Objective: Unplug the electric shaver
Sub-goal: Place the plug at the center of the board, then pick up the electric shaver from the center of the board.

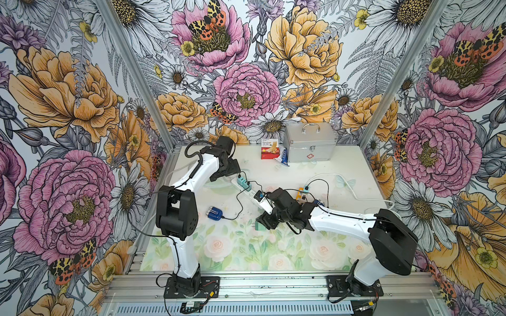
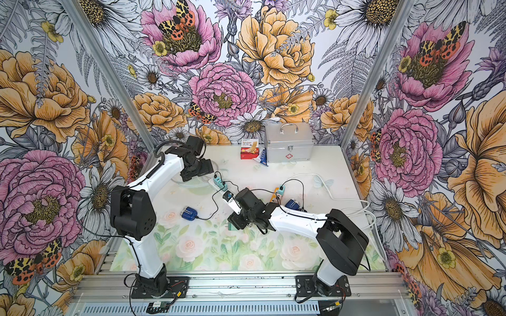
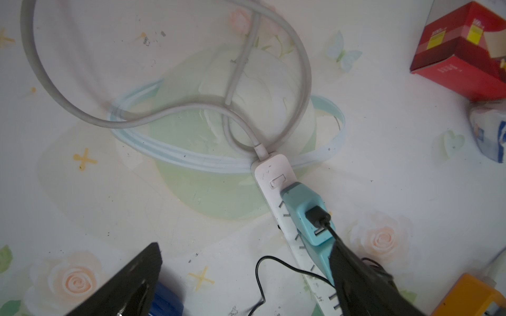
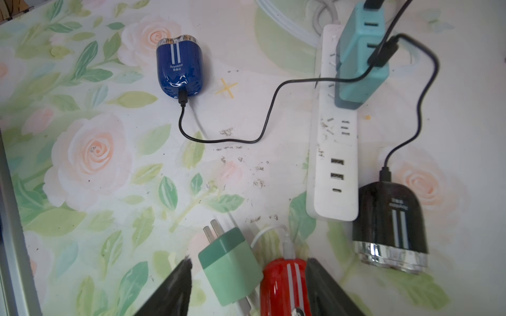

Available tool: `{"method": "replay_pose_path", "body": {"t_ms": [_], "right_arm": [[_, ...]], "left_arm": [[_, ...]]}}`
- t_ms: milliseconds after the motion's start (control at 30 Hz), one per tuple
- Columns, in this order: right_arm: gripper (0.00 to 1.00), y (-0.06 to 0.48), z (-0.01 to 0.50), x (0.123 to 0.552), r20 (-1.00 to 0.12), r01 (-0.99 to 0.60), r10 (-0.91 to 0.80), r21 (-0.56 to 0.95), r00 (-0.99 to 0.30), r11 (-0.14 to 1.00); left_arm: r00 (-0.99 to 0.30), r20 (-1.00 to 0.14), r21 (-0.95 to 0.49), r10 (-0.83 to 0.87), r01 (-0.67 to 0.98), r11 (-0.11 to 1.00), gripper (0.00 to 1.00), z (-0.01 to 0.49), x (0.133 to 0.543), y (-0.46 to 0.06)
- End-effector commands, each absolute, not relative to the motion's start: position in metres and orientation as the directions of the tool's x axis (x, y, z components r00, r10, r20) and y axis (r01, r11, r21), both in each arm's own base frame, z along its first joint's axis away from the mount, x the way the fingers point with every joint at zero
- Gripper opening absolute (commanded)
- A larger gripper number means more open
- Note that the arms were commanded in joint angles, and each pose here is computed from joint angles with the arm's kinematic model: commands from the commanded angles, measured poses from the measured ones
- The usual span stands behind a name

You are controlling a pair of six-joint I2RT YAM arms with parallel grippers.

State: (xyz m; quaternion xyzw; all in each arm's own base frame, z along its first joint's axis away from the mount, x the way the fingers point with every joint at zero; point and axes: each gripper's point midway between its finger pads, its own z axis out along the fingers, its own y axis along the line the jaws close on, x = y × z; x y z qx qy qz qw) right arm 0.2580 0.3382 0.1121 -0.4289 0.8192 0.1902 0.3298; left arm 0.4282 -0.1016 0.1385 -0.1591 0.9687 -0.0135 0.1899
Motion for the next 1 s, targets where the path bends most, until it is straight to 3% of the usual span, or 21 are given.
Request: {"method": "replay_pose_path", "body": {"t_ms": [0, 267, 967], "right_arm": [[0.67, 0.313, 0.116, 0.266, -0.694, -0.819, -0.614, -0.063, -0.375, 0.571], [0.66, 0.279, 0.08, 0.271, -0.624, -0.836, -0.671, -0.05, -0.401, 0.546], [0.66, 0.295, 0.045, 0.28, -0.545, -0.849, -0.701, 0.039, -0.461, 0.527]], "left_arm": [[-0.884, -0.38, -0.098, -0.272, -0.254, 0.962, 0.97, 0.15, 0.419, -0.106], [-0.878, -0.418, -0.129, -0.233, -0.196, 0.972, 0.97, 0.172, 0.402, -0.118], [-0.864, -0.437, -0.199, -0.248, -0.176, 0.964, 0.98, 0.17, 0.393, -0.123]]}}
